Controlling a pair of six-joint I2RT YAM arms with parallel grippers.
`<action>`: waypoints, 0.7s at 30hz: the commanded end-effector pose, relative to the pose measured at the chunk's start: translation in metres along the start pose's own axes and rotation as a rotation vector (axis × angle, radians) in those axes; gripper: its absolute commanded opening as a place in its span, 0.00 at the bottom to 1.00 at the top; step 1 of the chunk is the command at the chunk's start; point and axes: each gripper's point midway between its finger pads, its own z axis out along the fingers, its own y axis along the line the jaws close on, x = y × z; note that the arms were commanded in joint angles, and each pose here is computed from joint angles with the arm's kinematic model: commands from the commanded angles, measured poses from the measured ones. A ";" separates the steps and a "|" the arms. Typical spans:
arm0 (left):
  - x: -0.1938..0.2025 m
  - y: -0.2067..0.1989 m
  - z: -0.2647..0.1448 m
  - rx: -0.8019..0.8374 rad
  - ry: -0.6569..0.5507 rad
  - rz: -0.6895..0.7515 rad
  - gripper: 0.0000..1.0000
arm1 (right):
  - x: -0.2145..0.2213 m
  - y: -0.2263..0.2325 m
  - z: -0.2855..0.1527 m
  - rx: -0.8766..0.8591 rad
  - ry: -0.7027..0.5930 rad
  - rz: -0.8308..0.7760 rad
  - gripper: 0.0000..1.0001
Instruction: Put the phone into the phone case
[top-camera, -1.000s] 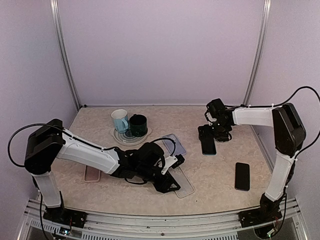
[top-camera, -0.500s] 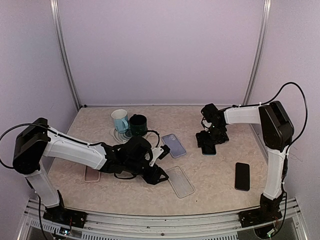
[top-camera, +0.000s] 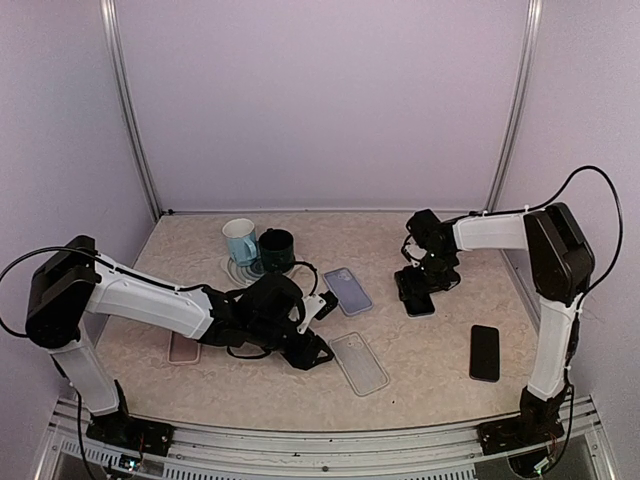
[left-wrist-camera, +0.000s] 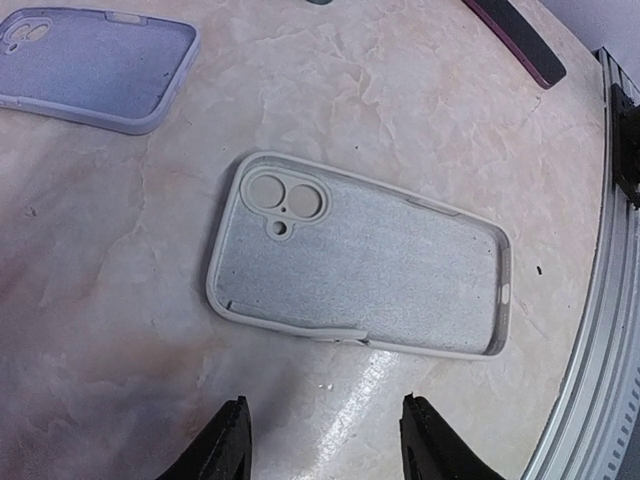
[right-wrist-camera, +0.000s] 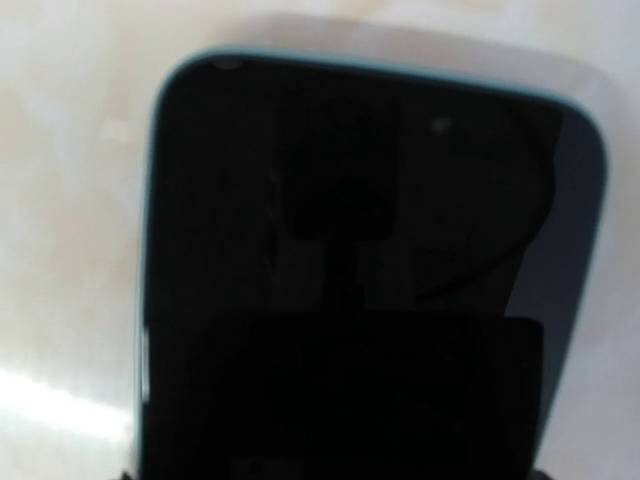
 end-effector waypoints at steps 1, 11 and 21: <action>-0.002 0.004 -0.003 -0.020 0.001 0.018 0.51 | 0.055 0.008 0.001 -0.041 0.162 -0.029 0.77; 0.000 0.010 -0.005 -0.042 0.019 0.024 0.51 | 0.106 0.018 -0.024 -0.035 0.259 -0.065 0.75; 0.000 0.017 -0.009 -0.059 0.014 0.020 0.51 | 0.125 0.019 -0.038 -0.017 0.281 -0.079 0.81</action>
